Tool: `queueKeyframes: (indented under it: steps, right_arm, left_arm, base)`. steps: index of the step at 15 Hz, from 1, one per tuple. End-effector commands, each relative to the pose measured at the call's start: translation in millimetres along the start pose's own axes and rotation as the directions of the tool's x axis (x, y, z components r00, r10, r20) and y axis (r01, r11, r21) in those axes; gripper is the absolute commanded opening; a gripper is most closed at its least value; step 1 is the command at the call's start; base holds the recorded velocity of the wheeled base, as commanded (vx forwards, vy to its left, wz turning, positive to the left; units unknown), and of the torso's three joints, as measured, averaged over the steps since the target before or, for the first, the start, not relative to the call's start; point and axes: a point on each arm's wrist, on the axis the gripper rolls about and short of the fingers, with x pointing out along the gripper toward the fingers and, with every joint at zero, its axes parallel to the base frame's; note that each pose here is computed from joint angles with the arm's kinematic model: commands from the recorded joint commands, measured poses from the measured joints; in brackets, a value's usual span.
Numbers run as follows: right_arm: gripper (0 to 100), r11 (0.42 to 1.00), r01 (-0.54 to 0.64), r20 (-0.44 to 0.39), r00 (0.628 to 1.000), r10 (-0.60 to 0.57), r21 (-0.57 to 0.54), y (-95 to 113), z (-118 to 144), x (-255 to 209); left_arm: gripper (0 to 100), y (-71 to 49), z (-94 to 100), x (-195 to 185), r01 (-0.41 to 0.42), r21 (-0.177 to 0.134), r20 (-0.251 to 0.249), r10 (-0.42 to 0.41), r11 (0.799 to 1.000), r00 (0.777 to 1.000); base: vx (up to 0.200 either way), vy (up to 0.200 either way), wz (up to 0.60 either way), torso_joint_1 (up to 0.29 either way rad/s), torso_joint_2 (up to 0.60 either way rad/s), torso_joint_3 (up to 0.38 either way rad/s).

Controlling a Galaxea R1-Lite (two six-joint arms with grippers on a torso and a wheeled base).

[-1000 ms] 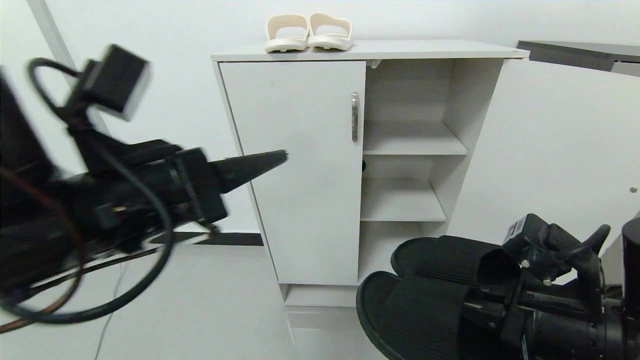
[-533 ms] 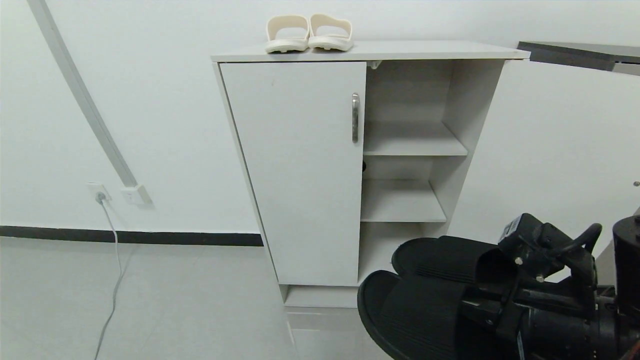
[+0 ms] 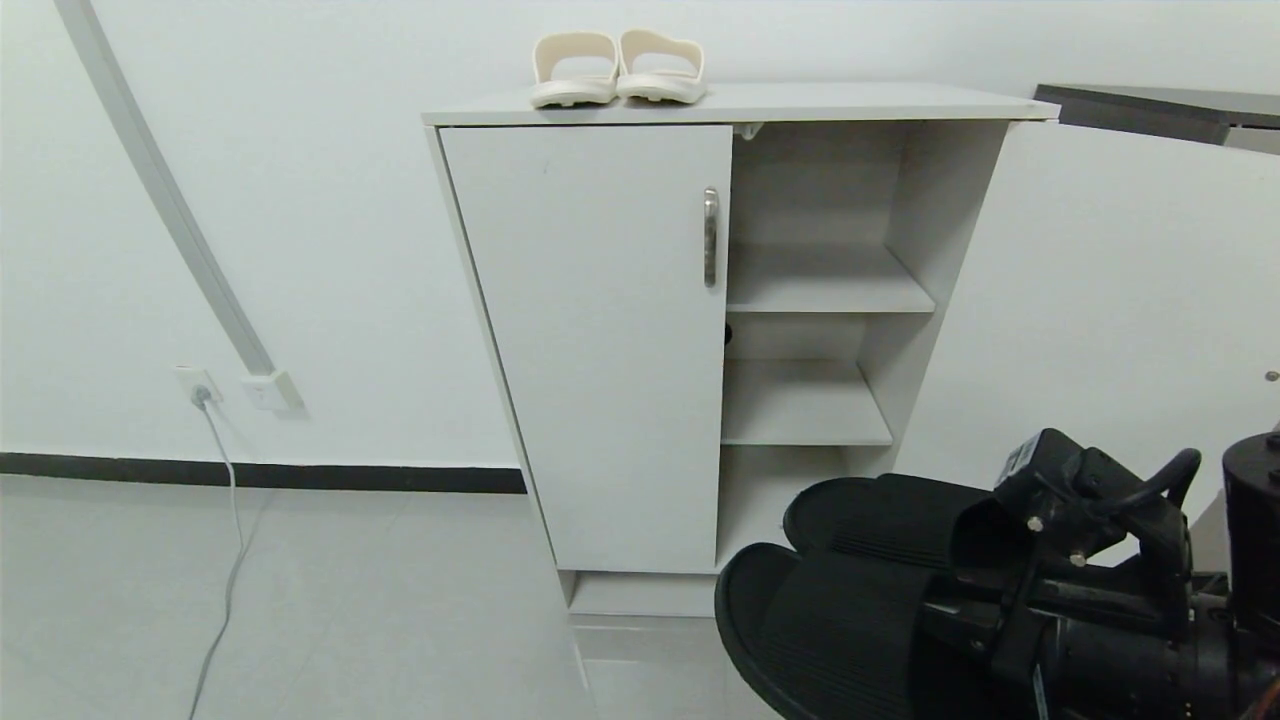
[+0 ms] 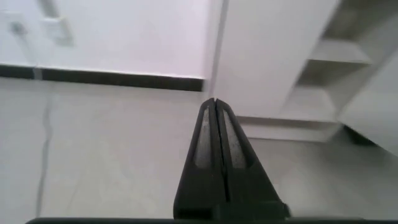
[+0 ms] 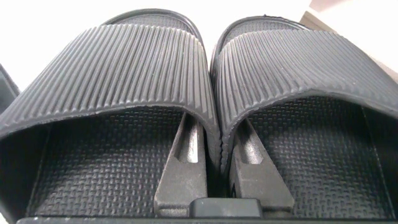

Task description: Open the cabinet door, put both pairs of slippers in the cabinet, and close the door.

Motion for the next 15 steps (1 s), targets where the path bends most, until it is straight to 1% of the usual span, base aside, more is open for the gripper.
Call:
queueKeyframes:
  steps: [1, 2, 3, 4, 5, 6, 7, 8, 9, 10, 11, 13, 14, 15]
  right_arm:
    - [0, 1.000, 0.000, -0.003, 1.000, 0.000, -0.001, 0, 0, 1]
    - [0, 1.000, -0.002, -0.008, 1.000, 0.002, 0.000, 0, -1, 2]
    - [0, 1.000, -0.004, -0.011, 1.000, 0.004, -0.001, 0, -2, 2]
    - [0, 1.000, -0.005, -0.012, 1.000, 0.005, -0.002, 0, -1, 3]
    - [0, 1.000, -0.009, -0.028, 1.000, 0.009, -0.005, 1, -3, 7]
    - [0, 1.000, -0.009, -0.029, 1.000, 0.009, -0.005, 1, -3, 8]
    - [0, 1.000, -0.010, -0.031, 0.999, 0.010, -0.005, 1, -3, 8]
    - [0, 1.000, -0.013, -0.031, 0.999, 0.013, -0.008, 2, -3, 8]
    - [0, 1.000, -0.016, -0.029, 0.999, 0.016, -0.009, 3, -3, 8]
    - [0, 1.000, -0.022, -0.029, 0.999, 0.021, -0.011, 4, -3, 8]
    - [0, 1.000, -0.024, -0.029, 0.999, 0.024, -0.011, 4, -3, 8]
    - [0, 0.999, -0.032, -0.049, 0.998, 0.031, -0.013, 7, -5, 15]
    - [0, 1.000, -0.026, -0.050, 0.998, 0.025, -0.011, 7, -5, 18]
    - [0, 1.000, 0.017, -0.062, 0.998, -0.017, -0.005, 8, -6, 34]
  left_arm:
    - [0, -1.5, -25.6, 1, -0.123, 0.009, -0.001, 0.123, 0.992, 0.992]
    - [0, -2.2, -36.2, 2, -0.148, 0.031, 0.006, 0.148, 0.988, 0.989]
    - [0, -3.4, -37.3, 2, -0.134, 0.028, 0.072, 0.131, 0.991, 0.989]
    - [0, -4.3, -37.9, 1, -0.100, 0.033, 0.102, 0.096, 0.994, 0.990]
    - [0, -5.9, -39.2, 3, -0.038, 0.066, 0.112, 0.030, 0.997, 0.993]
    - [0, -6.0, -39.2, 3, -0.034, 0.063, 0.112, 0.027, 0.997, 0.993]
    - [0, -6.1, -39.2, 3, -0.030, 0.050, 0.112, 0.024, 0.998, 0.993]
    - [0, -6.0, -39.9, 3, -0.032, 0.059, 0.115, 0.026, 0.998, 0.993]
    - [0, -6.2, -45.8, 9, -0.027, 0.103, 0.145, 0.012, 0.994, 0.989]
    - [0, -8.2, -46.4, 11, 0.053, 0.140, 0.163, -0.076, 0.989, 0.984]
    - [0, -9.0, -47.4, 10, 0.097, 0.129, 0.135, -0.115, 0.987, 0.984]
    - [0, -8.7, -46.6, 11, 0.081, 0.125, 0.155, -0.100, 0.989, 0.983]
    - [0, -8.7, -46.8, 11, 0.083, 0.116, 0.155, -0.100, 0.990, 0.983]
    - [0, -8.7, -47.0, 11, 0.083, 0.104, 0.154, -0.099, 0.991, 0.983]
  base:
    - [0.000, 0.000, 0.00, 0.000, 0.00, 0.000]
    - [0.000, 0.000, 0.00, 0.000, 0.00, 0.000]
    - [0.000, 0.000, 0.00, 0.000, 0.00, 0.000]
    - [0.000, 0.000, 0.00, 0.000, 0.00, 0.000]
    - [0.000, 0.000, 0.00, 0.000, 0.00, 0.000]
    - [0.000, 0.000, 0.00, 0.000, 0.00, 0.000]
    - [0.000, 0.000, 0.00, 0.000, 0.00, 0.000]
    - [0.000, 0.000, 0.00, 0.000, 0.00, 0.000]
    - [0.000, 0.000, 0.00, 0.000, 0.00, 0.000]
    - [0.000, 0.000, 0.00, 0.000, 0.00, 0.000]
    - [0.000, 0.000, 0.00, 0.000, 0.00, 0.000]
    - [0.000, 0.000, 0.00, 0.000, 0.00, 0.000]
    - [0.000, 0.000, 0.00, 0.000, 0.00, 0.000]
    - [0.000, 0.000, 0.00, 0.000, 0.00, 0.000]
